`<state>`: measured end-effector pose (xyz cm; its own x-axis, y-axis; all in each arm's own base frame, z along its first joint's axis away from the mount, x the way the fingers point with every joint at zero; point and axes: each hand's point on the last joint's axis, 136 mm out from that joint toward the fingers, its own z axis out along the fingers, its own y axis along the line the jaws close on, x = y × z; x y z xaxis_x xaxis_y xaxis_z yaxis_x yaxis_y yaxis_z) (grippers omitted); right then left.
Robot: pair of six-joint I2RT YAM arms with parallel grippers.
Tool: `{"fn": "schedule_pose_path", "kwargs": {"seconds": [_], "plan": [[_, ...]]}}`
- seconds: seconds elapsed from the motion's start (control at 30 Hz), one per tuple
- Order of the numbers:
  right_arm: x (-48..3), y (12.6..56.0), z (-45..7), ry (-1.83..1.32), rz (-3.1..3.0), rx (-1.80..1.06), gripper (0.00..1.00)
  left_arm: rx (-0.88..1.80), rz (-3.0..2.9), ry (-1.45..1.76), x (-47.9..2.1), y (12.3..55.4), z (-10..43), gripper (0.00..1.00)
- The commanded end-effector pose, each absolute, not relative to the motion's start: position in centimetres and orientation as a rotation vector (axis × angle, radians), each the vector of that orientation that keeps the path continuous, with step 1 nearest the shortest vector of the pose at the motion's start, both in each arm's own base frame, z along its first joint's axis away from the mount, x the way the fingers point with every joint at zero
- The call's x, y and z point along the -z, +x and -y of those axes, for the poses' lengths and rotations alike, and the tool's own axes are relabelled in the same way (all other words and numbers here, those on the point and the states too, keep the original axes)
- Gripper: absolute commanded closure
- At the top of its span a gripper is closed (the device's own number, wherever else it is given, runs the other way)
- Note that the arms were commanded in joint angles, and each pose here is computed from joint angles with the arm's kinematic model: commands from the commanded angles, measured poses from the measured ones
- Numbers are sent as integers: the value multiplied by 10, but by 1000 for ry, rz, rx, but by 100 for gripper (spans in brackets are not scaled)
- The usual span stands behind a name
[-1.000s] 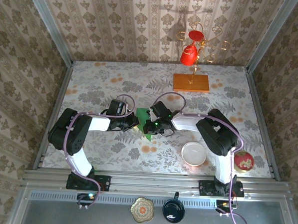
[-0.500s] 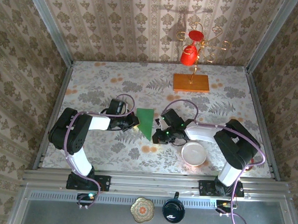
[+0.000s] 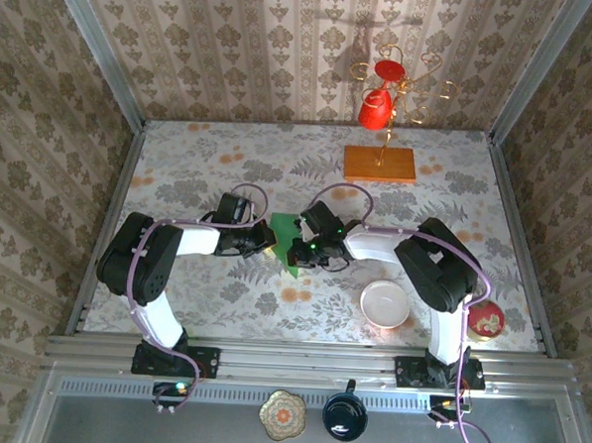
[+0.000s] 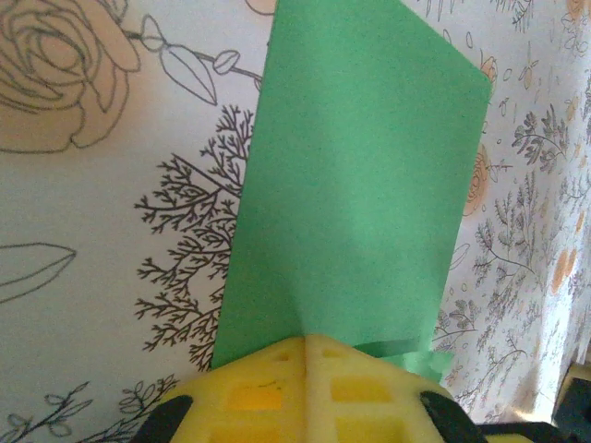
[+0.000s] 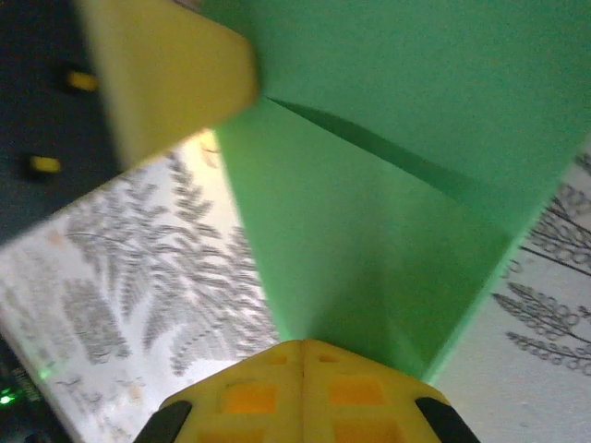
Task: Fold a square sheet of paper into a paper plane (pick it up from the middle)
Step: Third fold the triangle at the center of the table.
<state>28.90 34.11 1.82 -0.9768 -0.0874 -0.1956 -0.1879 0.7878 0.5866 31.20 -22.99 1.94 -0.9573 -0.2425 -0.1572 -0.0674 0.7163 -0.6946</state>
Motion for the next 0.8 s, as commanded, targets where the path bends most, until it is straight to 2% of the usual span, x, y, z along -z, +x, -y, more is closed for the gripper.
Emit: {"fn": "schedule_pose_path", "kwargs": {"seconds": [0.0, 0.23, 0.37, 0.57, 0.67, 0.77], "plan": [[-2, 283, -327, -177, -2901, -825, 98, 914, -2778, -291, 7, 301, 210, 92], [31, 268, -291, -144, -3020, -598, 99, 837, -2707, -276, 9, 319, 185, 91], [32, 265, -292, -138, -3020, -641, 99, 878, -2657, -315, 5, 334, 170, 91], [9, 274, -312, -155, -2950, -796, 98, 873, -2588, -272, -33, 350, 166, 90], [-22, 285, -329, -158, -2848, -929, 93, 896, -2565, -255, -53, 347, 170, 88], [-59, 301, -338, -128, -2720, -1021, 81, 925, -2571, -240, -64, 334, 179, 84]]}}
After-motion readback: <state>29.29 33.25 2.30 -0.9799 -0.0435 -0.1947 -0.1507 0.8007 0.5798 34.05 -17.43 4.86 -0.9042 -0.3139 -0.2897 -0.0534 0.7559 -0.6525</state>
